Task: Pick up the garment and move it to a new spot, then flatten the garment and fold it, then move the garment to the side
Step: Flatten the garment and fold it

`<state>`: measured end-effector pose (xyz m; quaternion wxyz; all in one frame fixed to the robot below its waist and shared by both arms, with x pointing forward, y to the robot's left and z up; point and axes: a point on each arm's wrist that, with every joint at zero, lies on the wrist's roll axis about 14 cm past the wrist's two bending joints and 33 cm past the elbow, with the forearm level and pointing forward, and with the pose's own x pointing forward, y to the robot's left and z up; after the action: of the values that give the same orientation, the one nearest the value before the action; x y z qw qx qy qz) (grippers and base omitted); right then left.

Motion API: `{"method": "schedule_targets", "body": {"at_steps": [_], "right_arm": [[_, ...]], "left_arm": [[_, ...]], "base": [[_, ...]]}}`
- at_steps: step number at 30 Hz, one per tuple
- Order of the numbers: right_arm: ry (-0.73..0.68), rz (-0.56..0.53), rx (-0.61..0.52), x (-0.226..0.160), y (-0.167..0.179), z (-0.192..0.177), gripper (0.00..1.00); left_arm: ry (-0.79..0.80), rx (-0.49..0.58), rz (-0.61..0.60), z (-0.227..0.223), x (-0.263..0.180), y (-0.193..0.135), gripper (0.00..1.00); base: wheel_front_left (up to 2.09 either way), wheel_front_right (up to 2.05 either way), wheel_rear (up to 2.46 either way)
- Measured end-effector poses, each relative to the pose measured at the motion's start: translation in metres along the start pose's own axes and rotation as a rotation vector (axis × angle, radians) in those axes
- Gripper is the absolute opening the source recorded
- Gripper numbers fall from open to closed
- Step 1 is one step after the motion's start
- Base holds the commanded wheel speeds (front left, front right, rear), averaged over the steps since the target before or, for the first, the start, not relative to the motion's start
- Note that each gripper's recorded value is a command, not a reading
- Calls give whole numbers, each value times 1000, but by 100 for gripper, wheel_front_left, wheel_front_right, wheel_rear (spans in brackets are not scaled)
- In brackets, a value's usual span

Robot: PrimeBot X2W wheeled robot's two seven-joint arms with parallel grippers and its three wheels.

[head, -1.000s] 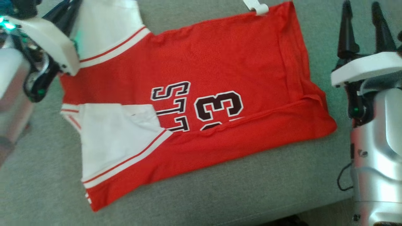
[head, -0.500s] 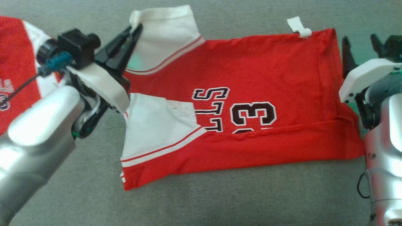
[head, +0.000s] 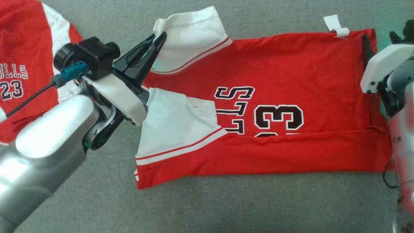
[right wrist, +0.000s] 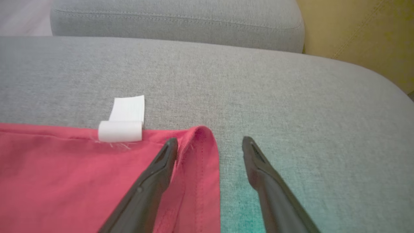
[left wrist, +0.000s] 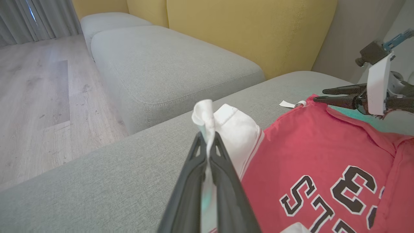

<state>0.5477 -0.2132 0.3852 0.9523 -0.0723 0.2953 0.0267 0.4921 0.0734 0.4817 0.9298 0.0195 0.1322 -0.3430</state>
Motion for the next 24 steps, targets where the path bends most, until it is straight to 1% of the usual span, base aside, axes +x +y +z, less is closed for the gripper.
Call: {"method": "schedule_targets", "body": {"at_steps": [5,10,11,12,13,20,24], "right_arm": [[60,7,3,13,2,-14,100],[84,22,6,24,3,-12,100],[90,29,5,25,5,-13,93],[92,35,6,25,6,-13,11],[88,41,5,26,8,-12,0],[-10,52,52,23,8,5,0],[-102,41,115,20,-1,28,0]], "left_arm": [[18,-13,4,-9,3,5,0],[30,-18,12,-15,6,9,0],[30,-16,13,-15,6,10,0],[30,-14,15,-14,7,12,0],[31,-12,21,-14,8,14,0],[37,-11,50,-18,10,24,0],[19,-13,76,-13,15,37,0]], "base": [[0,0,0],[0,0,0],[0,0,0],[0,0,0],[0,0,0],[0,0,0],[0,0,0]]}}
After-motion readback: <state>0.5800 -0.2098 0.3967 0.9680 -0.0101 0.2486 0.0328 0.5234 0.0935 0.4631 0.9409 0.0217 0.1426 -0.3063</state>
